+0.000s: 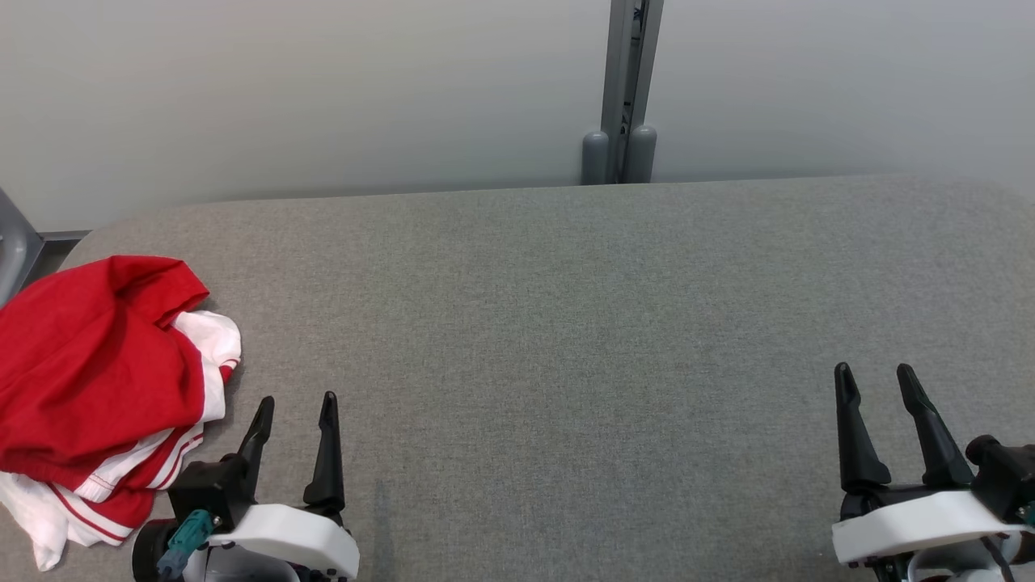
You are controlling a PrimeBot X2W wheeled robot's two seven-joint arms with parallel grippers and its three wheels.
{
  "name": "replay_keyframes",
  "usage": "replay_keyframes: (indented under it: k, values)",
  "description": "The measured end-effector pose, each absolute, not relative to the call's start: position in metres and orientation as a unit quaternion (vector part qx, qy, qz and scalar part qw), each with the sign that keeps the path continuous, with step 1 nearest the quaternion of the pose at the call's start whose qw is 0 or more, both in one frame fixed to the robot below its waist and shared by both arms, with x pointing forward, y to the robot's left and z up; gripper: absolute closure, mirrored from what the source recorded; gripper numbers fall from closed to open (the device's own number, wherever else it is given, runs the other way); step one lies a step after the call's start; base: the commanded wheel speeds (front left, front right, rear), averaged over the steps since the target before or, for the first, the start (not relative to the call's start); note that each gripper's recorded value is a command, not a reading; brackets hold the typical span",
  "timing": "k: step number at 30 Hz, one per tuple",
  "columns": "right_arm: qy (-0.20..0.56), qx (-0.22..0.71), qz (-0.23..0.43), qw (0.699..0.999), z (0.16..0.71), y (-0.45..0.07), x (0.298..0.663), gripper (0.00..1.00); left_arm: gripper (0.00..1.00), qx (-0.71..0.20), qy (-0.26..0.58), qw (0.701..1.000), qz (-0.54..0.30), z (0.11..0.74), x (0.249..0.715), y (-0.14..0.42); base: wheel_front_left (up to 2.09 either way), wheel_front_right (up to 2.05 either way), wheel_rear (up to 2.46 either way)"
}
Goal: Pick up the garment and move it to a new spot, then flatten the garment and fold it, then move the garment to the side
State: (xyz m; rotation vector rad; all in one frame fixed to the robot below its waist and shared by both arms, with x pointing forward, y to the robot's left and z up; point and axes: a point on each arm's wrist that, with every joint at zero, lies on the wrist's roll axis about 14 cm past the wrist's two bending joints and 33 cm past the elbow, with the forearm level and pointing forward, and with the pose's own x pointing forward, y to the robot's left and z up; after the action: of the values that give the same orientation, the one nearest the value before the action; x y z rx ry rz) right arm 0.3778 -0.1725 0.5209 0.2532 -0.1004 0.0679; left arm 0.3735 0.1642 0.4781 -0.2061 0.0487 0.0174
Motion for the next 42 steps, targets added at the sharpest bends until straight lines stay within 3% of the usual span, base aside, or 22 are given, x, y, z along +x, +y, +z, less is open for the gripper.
replay_keyframes:
  k: [29, 42]
  values:
    - [-0.065, 0.026, 0.057, 0.996, 0.5229, -0.1627, 0.3778, 0.00, 0.00, -0.020, 0.018, 1.000, -0.008, 0.4717, 0.3721, 0.1603, 0.00, 0.00, 0.00]
    - [-0.064, 0.023, 0.058, 0.996, 0.5220, -0.1625, 0.3769, 0.00, 0.00, -0.022, 0.021, 0.999, -0.009, 0.4699, 0.3707, 0.1596, 0.00, 0.00, 0.00]
